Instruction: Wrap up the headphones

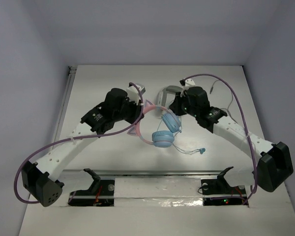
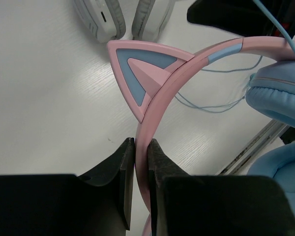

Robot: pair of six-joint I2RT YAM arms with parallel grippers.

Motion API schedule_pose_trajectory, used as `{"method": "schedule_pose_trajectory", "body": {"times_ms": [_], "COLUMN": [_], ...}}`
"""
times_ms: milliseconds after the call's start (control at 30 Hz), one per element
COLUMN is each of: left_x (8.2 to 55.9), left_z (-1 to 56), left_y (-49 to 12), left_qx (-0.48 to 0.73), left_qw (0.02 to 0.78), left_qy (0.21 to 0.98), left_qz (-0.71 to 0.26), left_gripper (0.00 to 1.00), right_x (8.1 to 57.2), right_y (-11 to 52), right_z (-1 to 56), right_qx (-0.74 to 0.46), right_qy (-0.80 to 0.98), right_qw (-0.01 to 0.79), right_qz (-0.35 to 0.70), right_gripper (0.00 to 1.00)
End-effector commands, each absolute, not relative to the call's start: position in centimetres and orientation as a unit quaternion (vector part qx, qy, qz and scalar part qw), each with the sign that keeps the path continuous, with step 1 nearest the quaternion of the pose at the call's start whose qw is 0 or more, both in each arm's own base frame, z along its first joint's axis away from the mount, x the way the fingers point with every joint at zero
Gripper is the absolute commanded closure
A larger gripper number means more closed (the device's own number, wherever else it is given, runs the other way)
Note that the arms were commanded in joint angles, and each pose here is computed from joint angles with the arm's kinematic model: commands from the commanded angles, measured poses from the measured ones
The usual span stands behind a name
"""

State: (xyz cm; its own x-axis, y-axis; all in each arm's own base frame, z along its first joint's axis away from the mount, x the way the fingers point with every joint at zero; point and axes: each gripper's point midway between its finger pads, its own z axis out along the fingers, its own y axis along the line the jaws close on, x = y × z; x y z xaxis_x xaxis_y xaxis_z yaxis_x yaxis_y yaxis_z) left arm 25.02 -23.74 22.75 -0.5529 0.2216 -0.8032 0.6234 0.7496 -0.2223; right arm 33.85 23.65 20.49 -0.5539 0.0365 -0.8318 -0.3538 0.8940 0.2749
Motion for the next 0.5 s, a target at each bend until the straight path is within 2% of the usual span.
{"method": "schedule_pose_trajectory", "body": {"times_ms": [0, 100, 467], "left_x": [25.7, 26.1, 27.3], "left_z": [31.4, 33.8, 40.5], "left_y": [-25.0, -25.2, -25.4], "left_qx": [0.229, 0.22, 0.162], "left_qw": [0.489, 0.509, 0.57], "left_qy": [0.783, 0.769, 0.723], "left_qz": [-0.31, -0.317, -0.353], "left_gripper": [1.0, 1.0, 1.0], "right_x": [32.8, 30.8, 29.1], "right_y": [27.0, 28.1, 29.9], "right_z": [25.1, 25.1, 24.0], "right_qx": [-0.121, -0.137, -0.149], "right_qy": [0.775, 0.728, 0.691], "right_qw": [0.504, 0.506, 0.478], "right_qz": [0.363, 0.443, 0.522], "right_gripper": [0.88, 0.87, 0.83]}}
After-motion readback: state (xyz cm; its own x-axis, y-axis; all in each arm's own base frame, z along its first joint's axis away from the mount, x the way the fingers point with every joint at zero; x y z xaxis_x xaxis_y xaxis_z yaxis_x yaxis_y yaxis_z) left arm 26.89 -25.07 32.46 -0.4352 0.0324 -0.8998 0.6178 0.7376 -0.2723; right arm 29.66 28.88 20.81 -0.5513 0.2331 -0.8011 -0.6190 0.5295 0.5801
